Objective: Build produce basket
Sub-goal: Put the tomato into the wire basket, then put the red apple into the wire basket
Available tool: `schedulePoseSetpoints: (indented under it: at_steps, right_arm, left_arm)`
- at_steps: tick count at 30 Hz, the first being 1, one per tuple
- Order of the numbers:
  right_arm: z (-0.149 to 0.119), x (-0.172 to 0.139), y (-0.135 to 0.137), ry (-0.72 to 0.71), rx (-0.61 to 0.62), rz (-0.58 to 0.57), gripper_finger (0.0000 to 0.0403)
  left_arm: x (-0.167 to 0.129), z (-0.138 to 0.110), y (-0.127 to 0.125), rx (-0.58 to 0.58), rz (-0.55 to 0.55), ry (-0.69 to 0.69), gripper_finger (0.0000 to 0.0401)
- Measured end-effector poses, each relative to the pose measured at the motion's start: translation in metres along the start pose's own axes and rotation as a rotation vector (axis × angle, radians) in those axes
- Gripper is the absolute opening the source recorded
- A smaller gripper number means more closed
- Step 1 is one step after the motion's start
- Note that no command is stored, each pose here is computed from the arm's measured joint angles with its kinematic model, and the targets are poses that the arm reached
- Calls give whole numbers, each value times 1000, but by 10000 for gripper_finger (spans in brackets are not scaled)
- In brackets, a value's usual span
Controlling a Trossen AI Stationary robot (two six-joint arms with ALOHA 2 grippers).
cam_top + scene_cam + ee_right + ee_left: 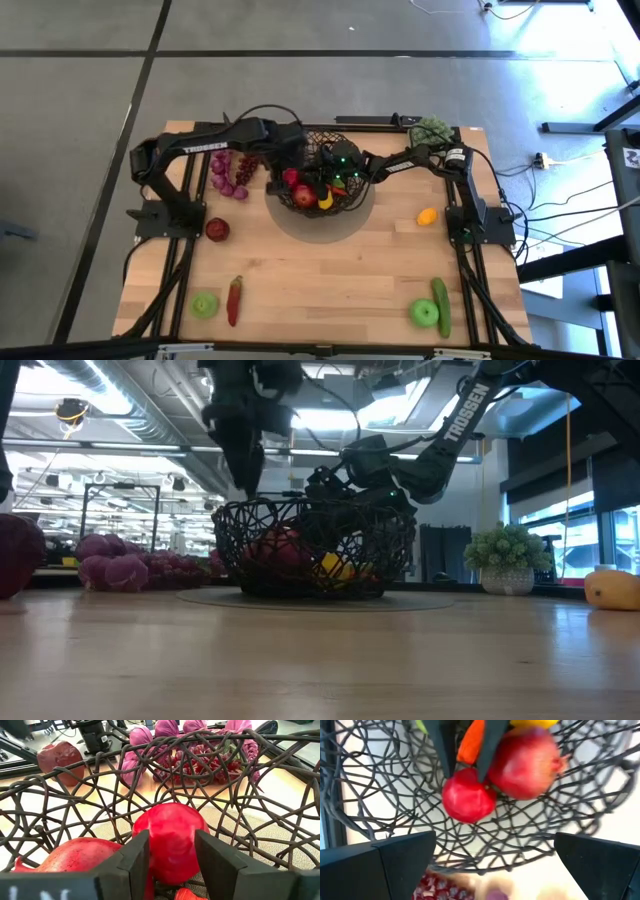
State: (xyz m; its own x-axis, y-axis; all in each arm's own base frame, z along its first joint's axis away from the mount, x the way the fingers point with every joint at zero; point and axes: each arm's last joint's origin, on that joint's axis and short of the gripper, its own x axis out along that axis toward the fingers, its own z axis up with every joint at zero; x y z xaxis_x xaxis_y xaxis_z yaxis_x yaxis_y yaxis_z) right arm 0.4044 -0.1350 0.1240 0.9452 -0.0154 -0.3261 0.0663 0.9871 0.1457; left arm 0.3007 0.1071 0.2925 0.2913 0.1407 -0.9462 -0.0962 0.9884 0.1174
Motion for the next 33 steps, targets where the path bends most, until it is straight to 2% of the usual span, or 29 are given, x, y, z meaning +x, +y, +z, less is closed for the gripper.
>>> schedulePoseSetpoints:
  at_steps: [7, 16, 21, 28, 33]
  right_arm:
    - [1, 0, 0, -5, 31, 2, 155]
    - [24, -11, 19, -8, -88, 56, 155]
    - [39, -29, 33, 118, -129, -26, 155]
    - [64, -67, 54, 240, -96, -12, 155]
    - [90, -100, 75, 237, -65, 0, 155]
  left_arm:
    - [-23, -4, -12, -44, 5, -64, 399]
    - [-46, -17, -15, -133, 3, -80, 399]
    - [-60, -23, -18, -145, 6, -114, 399]
    - [-77, -31, -30, -148, -8, -157, 399]
    - [-84, -37, -43, -164, -33, -133, 399]
